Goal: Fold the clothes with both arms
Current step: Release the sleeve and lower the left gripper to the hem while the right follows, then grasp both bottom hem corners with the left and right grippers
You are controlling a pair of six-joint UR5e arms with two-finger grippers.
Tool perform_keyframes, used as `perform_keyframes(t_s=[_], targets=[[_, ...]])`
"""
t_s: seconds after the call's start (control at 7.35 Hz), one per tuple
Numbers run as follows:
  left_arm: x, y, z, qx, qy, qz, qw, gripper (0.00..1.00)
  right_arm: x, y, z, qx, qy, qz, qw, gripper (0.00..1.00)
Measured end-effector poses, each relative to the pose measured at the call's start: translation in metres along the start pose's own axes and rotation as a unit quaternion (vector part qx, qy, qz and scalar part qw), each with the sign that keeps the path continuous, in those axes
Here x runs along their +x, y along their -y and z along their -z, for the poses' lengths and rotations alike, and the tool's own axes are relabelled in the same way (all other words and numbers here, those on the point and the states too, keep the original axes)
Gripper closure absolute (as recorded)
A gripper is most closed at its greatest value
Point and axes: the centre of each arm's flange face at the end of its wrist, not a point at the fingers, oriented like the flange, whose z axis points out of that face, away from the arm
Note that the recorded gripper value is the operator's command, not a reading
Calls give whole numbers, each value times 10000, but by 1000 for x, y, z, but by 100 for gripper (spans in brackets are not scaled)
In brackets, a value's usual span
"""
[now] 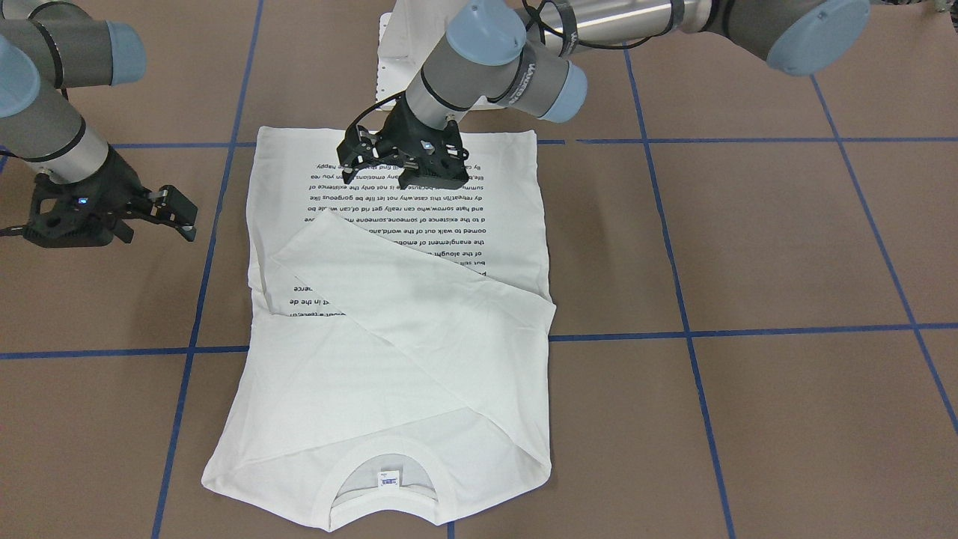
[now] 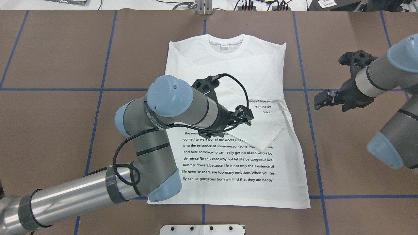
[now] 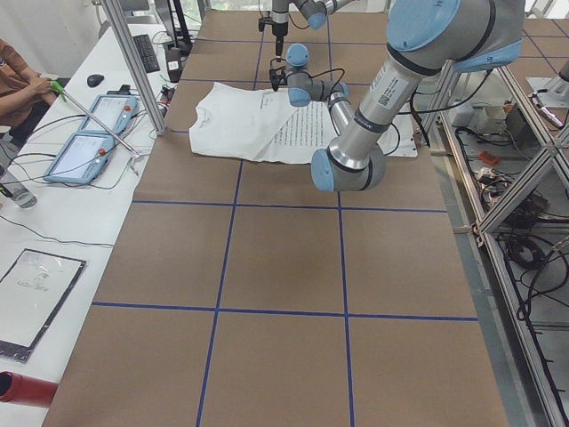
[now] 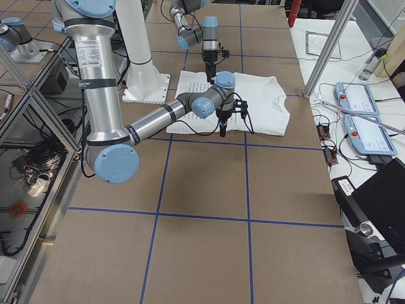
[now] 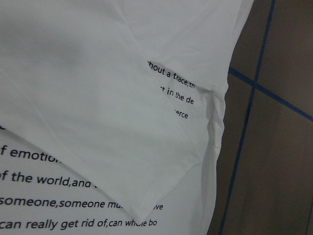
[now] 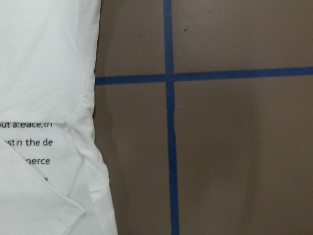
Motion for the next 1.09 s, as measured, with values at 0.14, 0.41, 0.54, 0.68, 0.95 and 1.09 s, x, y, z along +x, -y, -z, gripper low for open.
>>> perform_keyframes(t_s=[0.14, 0.41, 0.54, 0.68, 0.95, 1.09], targets=[[-19, -6, 24, 43, 263, -115, 9996, 0, -15, -35, -14, 35, 49, -107, 9999, 0], [-63, -19, 68, 85, 651, -407, 9970, 0, -41, -112, -52, 95, 118, -277, 9995, 0], [-87, -24, 89, 129, 716, -569, 9957, 0, -44, -151, -68, 148, 167, -324, 9992, 0], [-107, -29, 105, 183, 762, -713, 9944, 0, -43, -184, -75, 144, 183, -336, 9992, 0], [-125, -31, 117, 219, 833, -814, 9929, 0, -45, -230, -87, 67, 108, -264, 9996, 2], [-127, -32, 119, 218, 836, -827, 9928, 0, -44, -245, -93, 9, 34, -230, 9997, 3]])
